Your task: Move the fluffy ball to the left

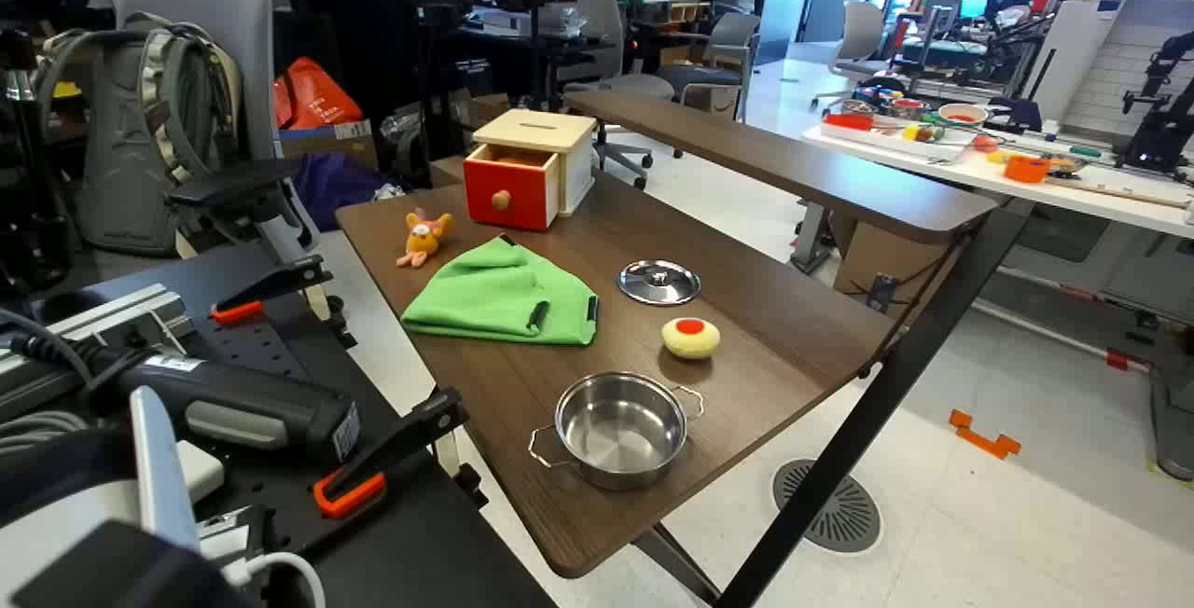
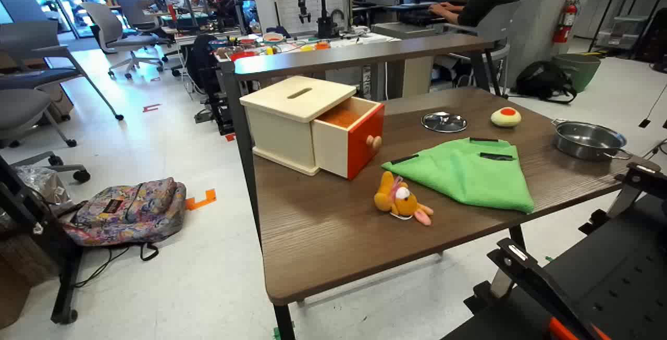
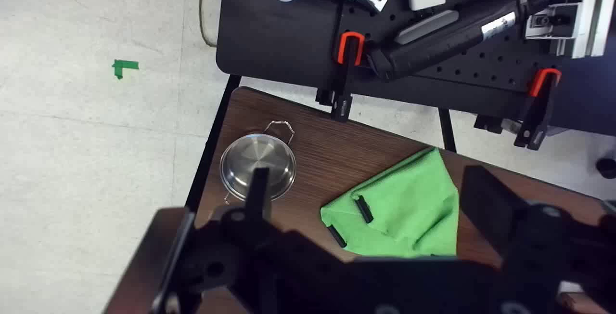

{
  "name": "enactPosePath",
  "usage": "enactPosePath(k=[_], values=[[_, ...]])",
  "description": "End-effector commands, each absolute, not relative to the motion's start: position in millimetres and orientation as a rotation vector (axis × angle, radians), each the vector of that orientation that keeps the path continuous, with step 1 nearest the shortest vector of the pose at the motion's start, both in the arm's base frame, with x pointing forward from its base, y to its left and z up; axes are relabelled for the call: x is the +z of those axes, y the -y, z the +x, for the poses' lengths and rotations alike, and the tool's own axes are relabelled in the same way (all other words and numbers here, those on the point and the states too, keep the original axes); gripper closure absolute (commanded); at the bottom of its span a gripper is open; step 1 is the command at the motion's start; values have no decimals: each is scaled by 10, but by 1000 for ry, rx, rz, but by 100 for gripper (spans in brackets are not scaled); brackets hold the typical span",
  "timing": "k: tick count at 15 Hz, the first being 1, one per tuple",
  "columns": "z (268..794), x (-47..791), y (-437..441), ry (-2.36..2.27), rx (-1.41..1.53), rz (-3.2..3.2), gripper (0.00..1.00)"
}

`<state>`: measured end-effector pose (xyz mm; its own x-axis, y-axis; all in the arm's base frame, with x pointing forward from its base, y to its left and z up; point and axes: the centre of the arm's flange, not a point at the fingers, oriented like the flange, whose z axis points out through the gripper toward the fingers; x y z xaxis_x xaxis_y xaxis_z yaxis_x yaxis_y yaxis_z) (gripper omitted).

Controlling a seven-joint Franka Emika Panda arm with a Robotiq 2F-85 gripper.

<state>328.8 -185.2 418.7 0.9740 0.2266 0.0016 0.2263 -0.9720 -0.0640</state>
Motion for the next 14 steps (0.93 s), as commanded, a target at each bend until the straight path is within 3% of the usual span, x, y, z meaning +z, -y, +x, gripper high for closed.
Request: enactPosePath(k=[1, 7, 14], values=[[3288, 4187, 1852, 351, 9, -3058, 0], [3766, 4223, 1557, 293, -181, -3028, 0], [4811, 3899, 1301, 166, -138, -3062, 0]])
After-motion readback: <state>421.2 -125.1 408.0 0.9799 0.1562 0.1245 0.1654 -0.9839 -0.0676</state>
